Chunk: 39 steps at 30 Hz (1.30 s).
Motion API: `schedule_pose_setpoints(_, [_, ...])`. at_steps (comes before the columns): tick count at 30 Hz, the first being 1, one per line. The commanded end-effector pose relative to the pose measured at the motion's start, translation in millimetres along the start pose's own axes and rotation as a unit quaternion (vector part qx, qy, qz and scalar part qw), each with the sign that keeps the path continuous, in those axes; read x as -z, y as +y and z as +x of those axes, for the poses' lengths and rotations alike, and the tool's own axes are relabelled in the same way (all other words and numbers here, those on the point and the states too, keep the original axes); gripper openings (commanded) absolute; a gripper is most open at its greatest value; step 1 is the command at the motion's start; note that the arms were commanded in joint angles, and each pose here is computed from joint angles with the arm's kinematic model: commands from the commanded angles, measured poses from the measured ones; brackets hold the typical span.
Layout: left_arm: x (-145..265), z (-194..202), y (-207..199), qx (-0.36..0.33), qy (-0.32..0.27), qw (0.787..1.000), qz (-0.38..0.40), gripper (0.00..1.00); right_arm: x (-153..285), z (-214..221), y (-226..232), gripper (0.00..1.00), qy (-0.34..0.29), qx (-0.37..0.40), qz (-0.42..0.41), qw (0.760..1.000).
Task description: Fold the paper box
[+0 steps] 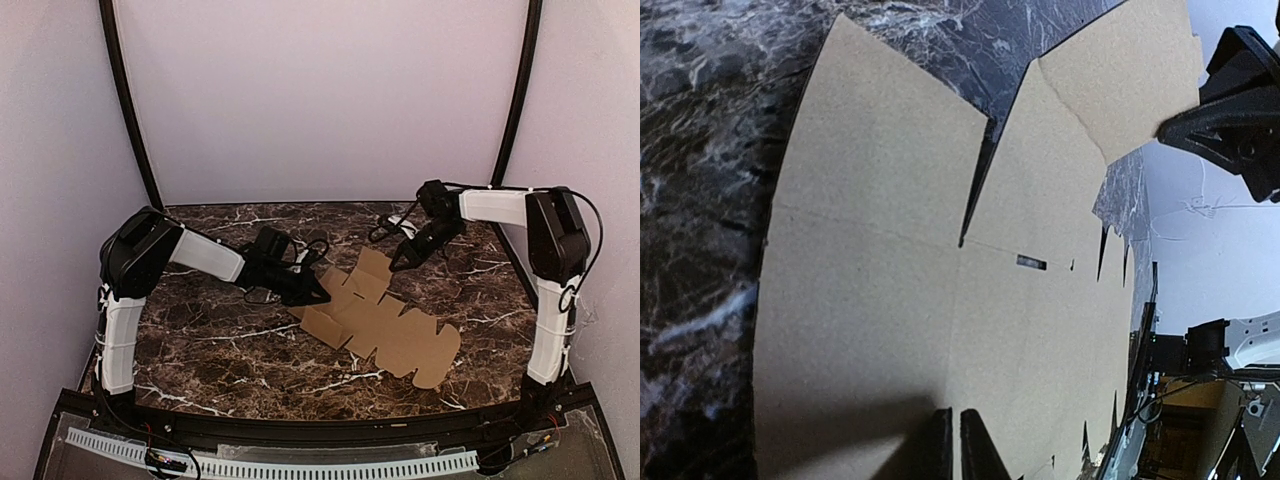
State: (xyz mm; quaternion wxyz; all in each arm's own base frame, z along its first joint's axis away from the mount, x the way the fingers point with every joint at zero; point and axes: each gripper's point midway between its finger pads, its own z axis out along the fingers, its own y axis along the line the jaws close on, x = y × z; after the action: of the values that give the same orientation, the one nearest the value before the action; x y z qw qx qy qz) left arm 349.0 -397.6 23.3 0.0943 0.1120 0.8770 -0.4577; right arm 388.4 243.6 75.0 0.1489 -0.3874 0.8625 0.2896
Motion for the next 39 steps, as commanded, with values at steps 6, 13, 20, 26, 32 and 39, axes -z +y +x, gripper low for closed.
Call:
schedule_pose_setpoints(6, [-5.7,14.2,18.6,0.026,0.024,0.999,-0.021,0.05,-9.3,4.6,22.2,0.01,0.014,0.239,0.210,0.948])
schedule_pose_setpoints(13, [-5.9,12.8,16.3,0.030,0.021,0.999,-0.012,0.05,-23.7,19.3,36.9,0.04,0.053,0.349,0.299,0.887])
schedule_pose_setpoints(20, [-6.6,15.0,18.4,0.032,0.020,0.999,-0.012,0.05,-43.5,35.6,57.9,0.30,0.064,0.386,0.260,0.883])
schedule_pose_setpoints(26, [-6.8,16.5,19.6,0.033,0.019,0.999,-0.010,0.05,-49.2,34.8,70.2,0.35,0.058,0.374,0.219,0.899])
schedule_pose_setpoints(32, [-7.1,17.2,20.7,0.033,0.019,0.999,-0.011,0.05,-52.3,28.3,92.5,0.41,0.034,0.376,0.160,0.912])
schedule_pose_setpoints(39, [-6.9,18.7,20.9,0.033,0.023,0.999,-0.010,0.05,-66.6,27.4,79.0,0.42,0.046,0.331,0.114,0.936])
